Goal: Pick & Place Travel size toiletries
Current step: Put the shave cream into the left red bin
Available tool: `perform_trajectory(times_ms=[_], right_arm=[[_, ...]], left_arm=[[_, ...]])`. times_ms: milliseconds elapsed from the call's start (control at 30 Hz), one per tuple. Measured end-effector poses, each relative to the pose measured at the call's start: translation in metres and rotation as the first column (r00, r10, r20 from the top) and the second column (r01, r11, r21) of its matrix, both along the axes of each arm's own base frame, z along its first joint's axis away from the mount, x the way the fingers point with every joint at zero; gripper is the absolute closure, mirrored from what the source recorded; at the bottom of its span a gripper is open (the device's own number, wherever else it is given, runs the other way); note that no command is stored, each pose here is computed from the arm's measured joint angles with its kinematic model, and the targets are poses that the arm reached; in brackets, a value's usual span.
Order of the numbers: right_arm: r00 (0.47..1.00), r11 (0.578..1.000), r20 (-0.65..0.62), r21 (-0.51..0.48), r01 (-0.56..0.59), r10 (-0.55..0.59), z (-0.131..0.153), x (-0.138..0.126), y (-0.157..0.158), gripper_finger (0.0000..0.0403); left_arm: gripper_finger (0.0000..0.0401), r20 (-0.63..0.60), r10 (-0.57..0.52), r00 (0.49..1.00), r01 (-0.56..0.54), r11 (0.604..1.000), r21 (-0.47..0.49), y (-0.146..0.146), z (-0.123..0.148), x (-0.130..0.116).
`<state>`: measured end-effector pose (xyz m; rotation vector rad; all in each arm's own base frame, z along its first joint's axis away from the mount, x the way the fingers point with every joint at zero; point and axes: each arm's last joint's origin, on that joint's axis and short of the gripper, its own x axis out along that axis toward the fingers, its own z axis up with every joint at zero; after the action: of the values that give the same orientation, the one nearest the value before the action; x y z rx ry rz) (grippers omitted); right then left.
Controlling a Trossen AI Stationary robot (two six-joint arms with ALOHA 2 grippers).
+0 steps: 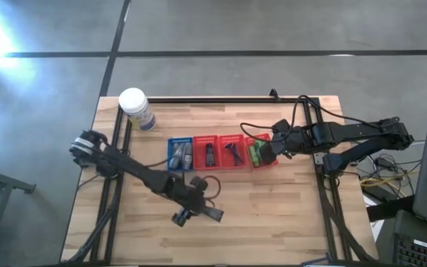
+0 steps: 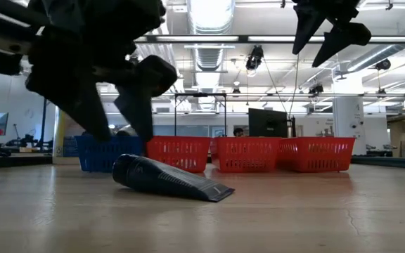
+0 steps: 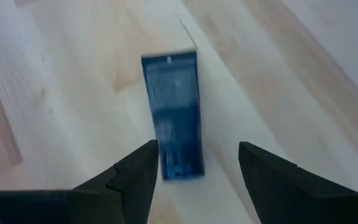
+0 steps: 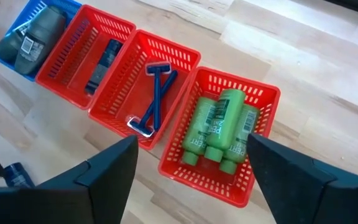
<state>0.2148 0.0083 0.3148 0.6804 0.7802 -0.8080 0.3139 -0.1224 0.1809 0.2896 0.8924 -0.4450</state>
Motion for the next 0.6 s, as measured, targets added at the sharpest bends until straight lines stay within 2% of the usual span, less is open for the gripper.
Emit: perform_trajectory(times_ms=[133, 267, 433, 600], right_arm=[[1.000, 1.000, -0.001, -0.001, -0.003, 0.003, 0.000, 0.000, 0.000, 0.0121], [1.000, 1.000, -0.011, 0.001, -0.006, 0.006, -0.003, 0.000, 0.000, 0.0131], [0.999, 1.000, -0.021, 0.016, -0.024, 0.025, -0.004, 0.000, 0.001, 0.0142], [0.999, 0.999, -0.026, 0.011, -0.036, 0.037, -0.004, 0.000, 0.001, 0.0149]], left_arm=[[0.0170, 0.009, 0.067, 0.998, -0.067, 0.998, -0.006, -0.005, 0.001, 0.014], [0.0151, -0.002, 0.080, 0.997, -0.080, 0.997, -0.020, -0.010, -0.002, 0.026], [0.0127, -0.049, 0.077, 0.996, -0.077, 0.997, -0.009, -0.010, -0.012, 0.028], [0.0124, -0.096, 0.076, 0.992, -0.075, 0.997, 0.018, -0.010, -0.023, 0.027]])
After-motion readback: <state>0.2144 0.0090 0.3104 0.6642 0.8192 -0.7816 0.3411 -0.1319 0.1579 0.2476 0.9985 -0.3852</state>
